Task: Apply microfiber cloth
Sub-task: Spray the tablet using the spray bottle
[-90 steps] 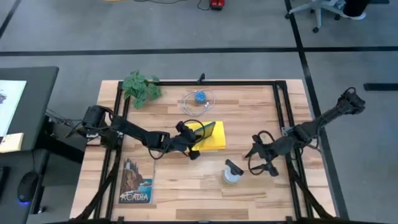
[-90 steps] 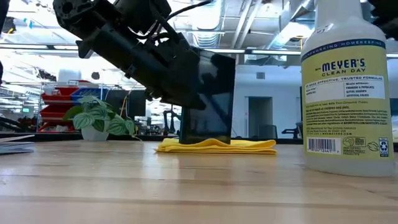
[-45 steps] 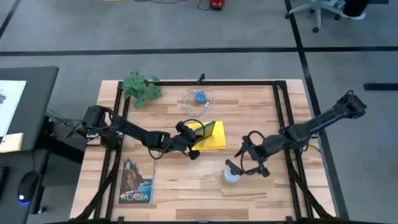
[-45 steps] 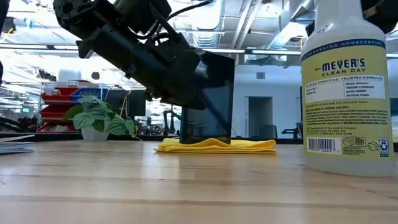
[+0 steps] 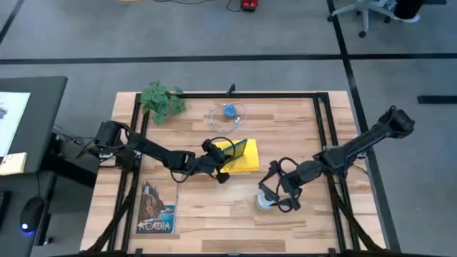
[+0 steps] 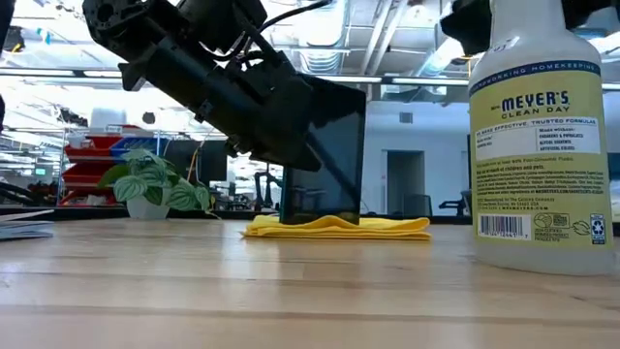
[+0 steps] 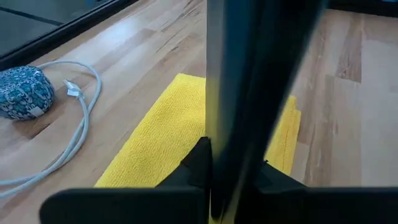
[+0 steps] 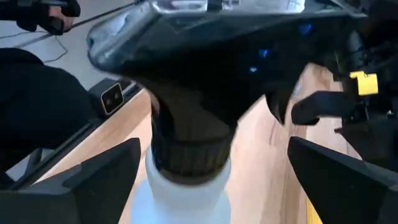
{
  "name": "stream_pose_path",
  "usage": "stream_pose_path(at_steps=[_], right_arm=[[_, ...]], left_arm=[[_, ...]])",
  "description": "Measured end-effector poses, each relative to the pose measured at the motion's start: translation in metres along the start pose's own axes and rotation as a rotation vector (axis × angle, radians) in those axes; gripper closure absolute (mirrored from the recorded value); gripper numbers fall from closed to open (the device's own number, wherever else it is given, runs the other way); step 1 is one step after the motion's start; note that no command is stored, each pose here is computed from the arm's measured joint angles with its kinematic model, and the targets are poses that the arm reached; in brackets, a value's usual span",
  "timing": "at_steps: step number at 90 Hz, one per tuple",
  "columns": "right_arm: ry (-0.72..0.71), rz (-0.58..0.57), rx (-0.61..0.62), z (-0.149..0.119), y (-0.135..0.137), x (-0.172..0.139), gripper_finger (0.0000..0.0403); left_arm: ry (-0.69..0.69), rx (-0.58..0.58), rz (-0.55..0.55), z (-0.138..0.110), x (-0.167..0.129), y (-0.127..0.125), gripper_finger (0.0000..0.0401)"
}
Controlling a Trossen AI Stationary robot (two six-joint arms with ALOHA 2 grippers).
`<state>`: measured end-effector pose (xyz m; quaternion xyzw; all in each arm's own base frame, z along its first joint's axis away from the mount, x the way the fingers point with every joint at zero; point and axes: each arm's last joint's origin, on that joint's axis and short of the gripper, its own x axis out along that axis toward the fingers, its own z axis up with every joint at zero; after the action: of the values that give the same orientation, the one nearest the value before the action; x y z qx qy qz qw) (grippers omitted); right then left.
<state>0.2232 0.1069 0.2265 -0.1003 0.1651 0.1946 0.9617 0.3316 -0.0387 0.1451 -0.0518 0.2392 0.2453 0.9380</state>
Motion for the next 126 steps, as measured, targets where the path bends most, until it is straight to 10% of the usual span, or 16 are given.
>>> stream_pose_path(at_steps=[126], right_arm=[[-0.100, -0.139, -0.053, 0.012, 0.017, -0.001, 0.0014]], left_arm=[[-0.076, -0.172, -0.099, 0.016, -0.014, -0.007, 0.0392]])
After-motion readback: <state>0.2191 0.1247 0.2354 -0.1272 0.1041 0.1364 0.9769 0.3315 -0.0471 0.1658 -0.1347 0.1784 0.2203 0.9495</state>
